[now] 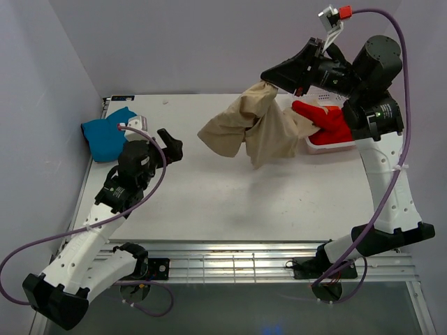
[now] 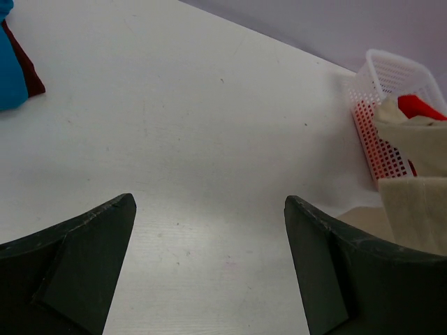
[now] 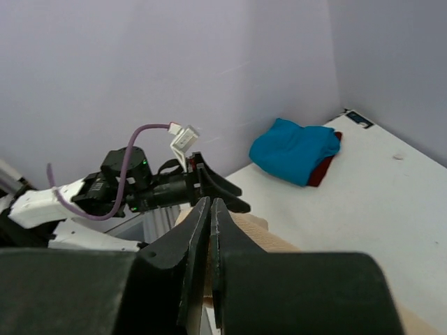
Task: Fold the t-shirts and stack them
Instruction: Move the tshirt to the center of the board
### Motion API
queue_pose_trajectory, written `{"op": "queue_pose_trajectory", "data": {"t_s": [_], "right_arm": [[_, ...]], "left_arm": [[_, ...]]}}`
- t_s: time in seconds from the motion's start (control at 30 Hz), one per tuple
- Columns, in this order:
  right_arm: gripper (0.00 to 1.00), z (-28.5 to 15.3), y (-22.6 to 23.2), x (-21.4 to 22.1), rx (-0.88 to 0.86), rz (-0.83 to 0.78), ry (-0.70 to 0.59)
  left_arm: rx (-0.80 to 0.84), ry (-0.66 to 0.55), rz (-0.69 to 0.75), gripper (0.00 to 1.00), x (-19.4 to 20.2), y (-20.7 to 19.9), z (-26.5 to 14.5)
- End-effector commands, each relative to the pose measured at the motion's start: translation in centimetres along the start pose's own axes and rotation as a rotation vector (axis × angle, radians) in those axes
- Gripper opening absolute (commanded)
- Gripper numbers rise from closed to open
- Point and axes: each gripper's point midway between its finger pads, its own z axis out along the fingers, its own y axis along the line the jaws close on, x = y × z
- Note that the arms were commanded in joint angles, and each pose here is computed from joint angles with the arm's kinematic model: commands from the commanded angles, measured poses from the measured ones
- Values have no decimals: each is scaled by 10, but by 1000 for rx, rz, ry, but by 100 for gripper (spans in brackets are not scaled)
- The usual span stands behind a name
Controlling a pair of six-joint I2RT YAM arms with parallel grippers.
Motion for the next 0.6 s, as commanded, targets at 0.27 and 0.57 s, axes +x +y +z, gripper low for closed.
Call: {"op": "queue_pose_trajectory", "data": {"t_s": [0.27,0.57], "right_arm": [[8,-12,60,4,-274,87,0],[8,0,-13,104,-102,252,88]], "left_arm": [[-49,-55,-96,98,-2,18,-20],[-55,-64,-109,98,1,24,-29]]}}
